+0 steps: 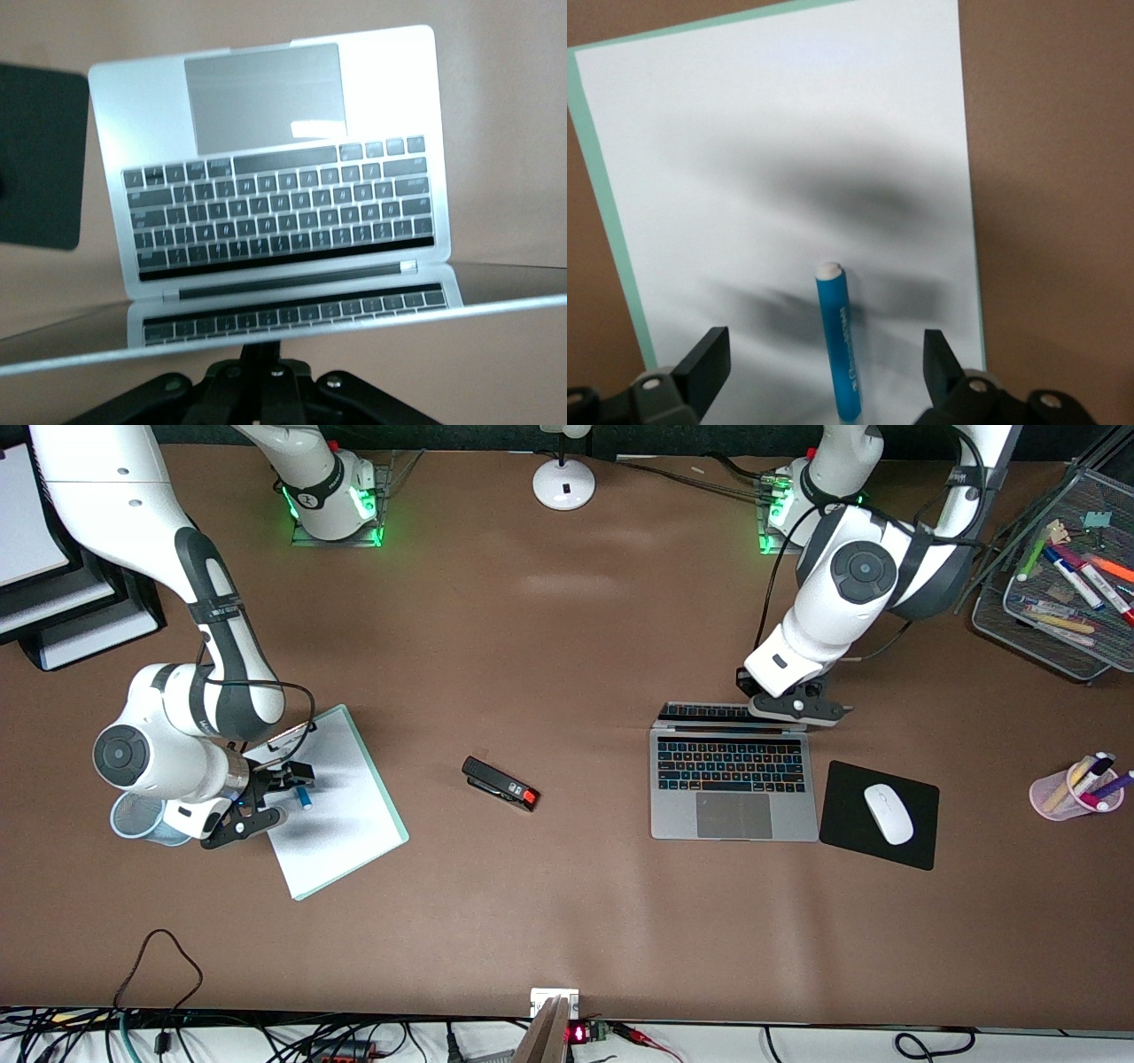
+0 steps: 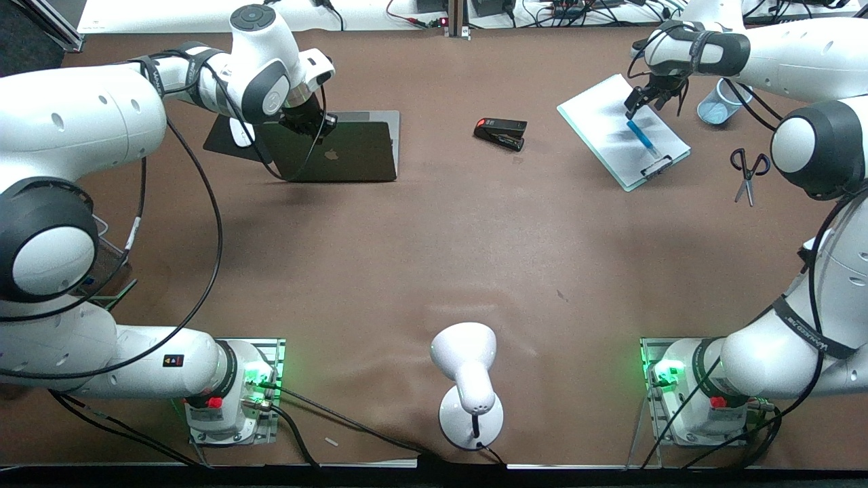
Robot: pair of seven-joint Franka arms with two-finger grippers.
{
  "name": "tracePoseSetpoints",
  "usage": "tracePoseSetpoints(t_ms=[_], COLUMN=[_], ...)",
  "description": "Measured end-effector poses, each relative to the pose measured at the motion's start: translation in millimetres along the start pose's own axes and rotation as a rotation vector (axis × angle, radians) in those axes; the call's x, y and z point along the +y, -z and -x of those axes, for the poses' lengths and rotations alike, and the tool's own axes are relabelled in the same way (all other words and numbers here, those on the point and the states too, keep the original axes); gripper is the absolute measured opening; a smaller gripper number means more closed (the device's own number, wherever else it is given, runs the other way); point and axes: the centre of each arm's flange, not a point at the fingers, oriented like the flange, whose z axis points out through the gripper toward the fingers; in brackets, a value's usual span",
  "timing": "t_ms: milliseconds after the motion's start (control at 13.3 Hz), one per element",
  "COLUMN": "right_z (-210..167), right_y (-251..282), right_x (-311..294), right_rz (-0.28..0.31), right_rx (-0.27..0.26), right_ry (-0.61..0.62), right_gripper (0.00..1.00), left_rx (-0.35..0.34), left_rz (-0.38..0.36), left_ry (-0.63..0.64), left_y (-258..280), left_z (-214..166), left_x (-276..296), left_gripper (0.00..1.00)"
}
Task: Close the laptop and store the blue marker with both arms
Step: 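Grasp the blue marker with the right gripper while the left gripper pushes the lid down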
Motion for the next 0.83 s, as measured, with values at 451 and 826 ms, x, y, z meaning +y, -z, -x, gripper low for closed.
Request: tracePoseSetpoints(t_ms=[451,826], right_z=[-1,8], right_y=[-24,-41], right_x=[2,-3], right_rz=[0.005,-0.008], right_rx=[0.0,-0.033], right_ry=[0.002,0.007], right_gripper=[0.88,0.67], left_rx=[0.06,0.119], left_rz=[0.014,0.024], left_ry=[-0.032,-0.059], left_y=[-2,-31], left_z=[-56,-91], left_x=[-2,-4], left_gripper=[0.01,0.01])
